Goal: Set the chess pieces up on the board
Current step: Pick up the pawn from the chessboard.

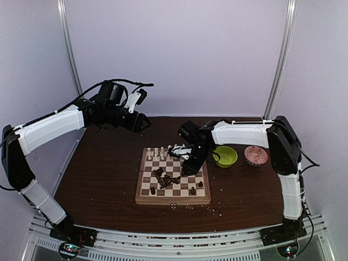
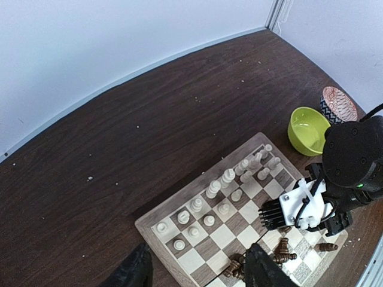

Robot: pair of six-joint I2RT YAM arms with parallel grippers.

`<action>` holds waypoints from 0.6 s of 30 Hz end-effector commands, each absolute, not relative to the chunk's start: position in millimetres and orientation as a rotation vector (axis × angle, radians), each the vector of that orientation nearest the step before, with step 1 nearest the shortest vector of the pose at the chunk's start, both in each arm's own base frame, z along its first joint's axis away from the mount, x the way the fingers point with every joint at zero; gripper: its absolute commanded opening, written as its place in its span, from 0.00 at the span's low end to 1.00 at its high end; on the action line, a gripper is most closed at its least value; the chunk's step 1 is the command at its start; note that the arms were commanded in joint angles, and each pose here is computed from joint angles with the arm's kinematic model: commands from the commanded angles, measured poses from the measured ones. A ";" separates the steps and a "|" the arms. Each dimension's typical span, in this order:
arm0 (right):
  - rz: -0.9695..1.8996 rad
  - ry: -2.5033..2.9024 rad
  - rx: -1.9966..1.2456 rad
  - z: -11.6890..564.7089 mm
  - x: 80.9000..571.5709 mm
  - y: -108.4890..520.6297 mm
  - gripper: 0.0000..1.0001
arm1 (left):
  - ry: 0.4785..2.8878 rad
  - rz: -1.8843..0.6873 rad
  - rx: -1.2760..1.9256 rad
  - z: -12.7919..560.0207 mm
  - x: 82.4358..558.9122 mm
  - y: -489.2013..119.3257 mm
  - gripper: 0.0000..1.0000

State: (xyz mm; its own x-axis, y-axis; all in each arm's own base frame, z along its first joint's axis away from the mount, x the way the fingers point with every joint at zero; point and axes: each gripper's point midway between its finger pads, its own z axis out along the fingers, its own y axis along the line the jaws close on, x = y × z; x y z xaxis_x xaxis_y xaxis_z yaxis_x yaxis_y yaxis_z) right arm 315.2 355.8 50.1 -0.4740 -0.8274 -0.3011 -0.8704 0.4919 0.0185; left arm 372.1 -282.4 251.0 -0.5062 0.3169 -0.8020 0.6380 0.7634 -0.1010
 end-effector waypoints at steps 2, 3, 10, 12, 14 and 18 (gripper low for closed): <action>0.252 2.495 -1.391 52.0 324.4 361.7 0.36 | 2.079 -0.518 0.712 267.8 377.7 -287.9 0.55; 0.261 2.498 -1.385 52.5 325.1 363.4 0.37 | 2.080 -0.517 0.712 267.9 377.7 -287.8 0.55; 0.388 2.484 -1.449 51.3 318.7 376.7 0.35 | 2.084 -0.517 0.715 266.4 377.8 -288.5 0.55; 0.385 2.483 -1.472 46.4 317.9 376.0 0.32 | 2.086 -0.520 0.716 265.8 377.7 -288.7 0.55; 0.396 2.480 -1.504 42.7 314.5 375.5 0.30 | 2.085 -0.523 0.718 265.8 377.3 -289.5 0.55; 0.396 2.492 -1.520 39.1 310.6 372.5 0.25 | 2.087 -0.524 0.719 265.2 377.7 -289.4 0.55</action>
